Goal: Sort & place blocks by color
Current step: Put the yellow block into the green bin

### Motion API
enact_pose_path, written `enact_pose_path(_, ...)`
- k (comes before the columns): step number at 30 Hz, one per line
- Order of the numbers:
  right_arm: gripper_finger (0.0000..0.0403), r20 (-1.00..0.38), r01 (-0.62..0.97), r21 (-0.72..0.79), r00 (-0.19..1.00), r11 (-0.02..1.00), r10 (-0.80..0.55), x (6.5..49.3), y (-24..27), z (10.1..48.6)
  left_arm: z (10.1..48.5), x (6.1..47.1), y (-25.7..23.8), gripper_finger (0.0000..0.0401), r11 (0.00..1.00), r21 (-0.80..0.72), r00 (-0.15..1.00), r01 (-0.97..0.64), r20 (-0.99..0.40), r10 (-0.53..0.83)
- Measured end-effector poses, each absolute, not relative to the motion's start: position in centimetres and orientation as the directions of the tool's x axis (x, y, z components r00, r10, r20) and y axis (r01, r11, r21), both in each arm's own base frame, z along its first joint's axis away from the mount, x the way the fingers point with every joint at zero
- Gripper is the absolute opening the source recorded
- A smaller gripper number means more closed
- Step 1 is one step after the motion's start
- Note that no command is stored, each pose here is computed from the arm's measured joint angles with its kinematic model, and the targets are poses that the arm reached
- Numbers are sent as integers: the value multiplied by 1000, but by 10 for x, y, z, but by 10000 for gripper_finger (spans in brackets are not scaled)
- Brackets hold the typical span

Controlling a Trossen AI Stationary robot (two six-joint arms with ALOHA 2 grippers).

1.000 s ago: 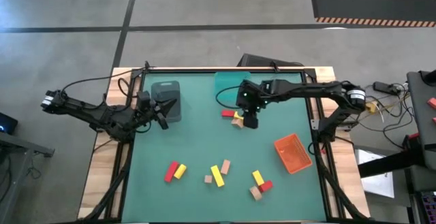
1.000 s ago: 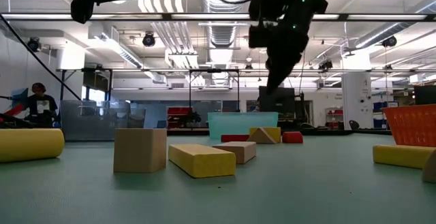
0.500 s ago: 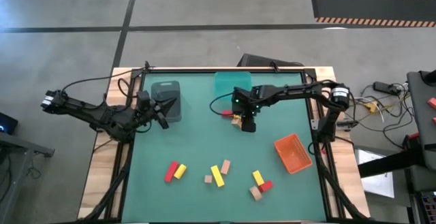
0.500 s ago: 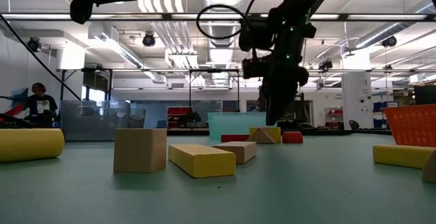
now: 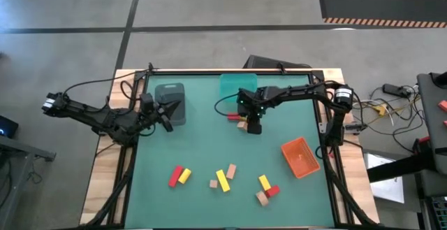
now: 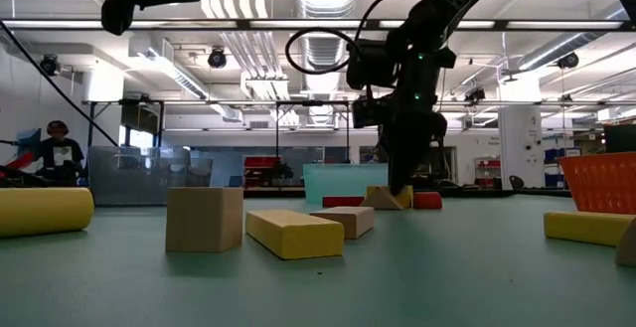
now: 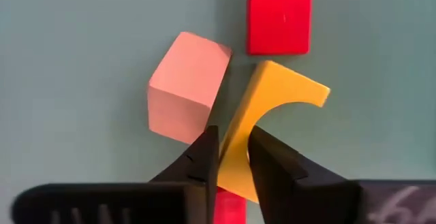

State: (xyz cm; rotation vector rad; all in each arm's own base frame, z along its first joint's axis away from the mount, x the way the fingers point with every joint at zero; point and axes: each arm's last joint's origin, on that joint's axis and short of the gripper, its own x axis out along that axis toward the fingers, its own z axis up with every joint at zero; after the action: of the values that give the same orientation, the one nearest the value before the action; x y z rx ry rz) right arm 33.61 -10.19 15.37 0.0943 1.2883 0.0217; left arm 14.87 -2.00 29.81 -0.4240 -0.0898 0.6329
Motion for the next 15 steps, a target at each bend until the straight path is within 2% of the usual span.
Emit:
enact_pose_path(4,20,-955,35,100,284,994,86,337,-102,153,298,149,-20,0,722,-411,803,-557,-46,594)
enact_pose_path(10,19,-955,60,101,286,993,80,331,-101,163,298,149,-20,0,721,-411,803,-558,-46,594)
enact_pose_path(15,19,-956,82,102,284,991,74,322,-102,187,298,149,-20,0,721,-410,803,-558,-46,594)
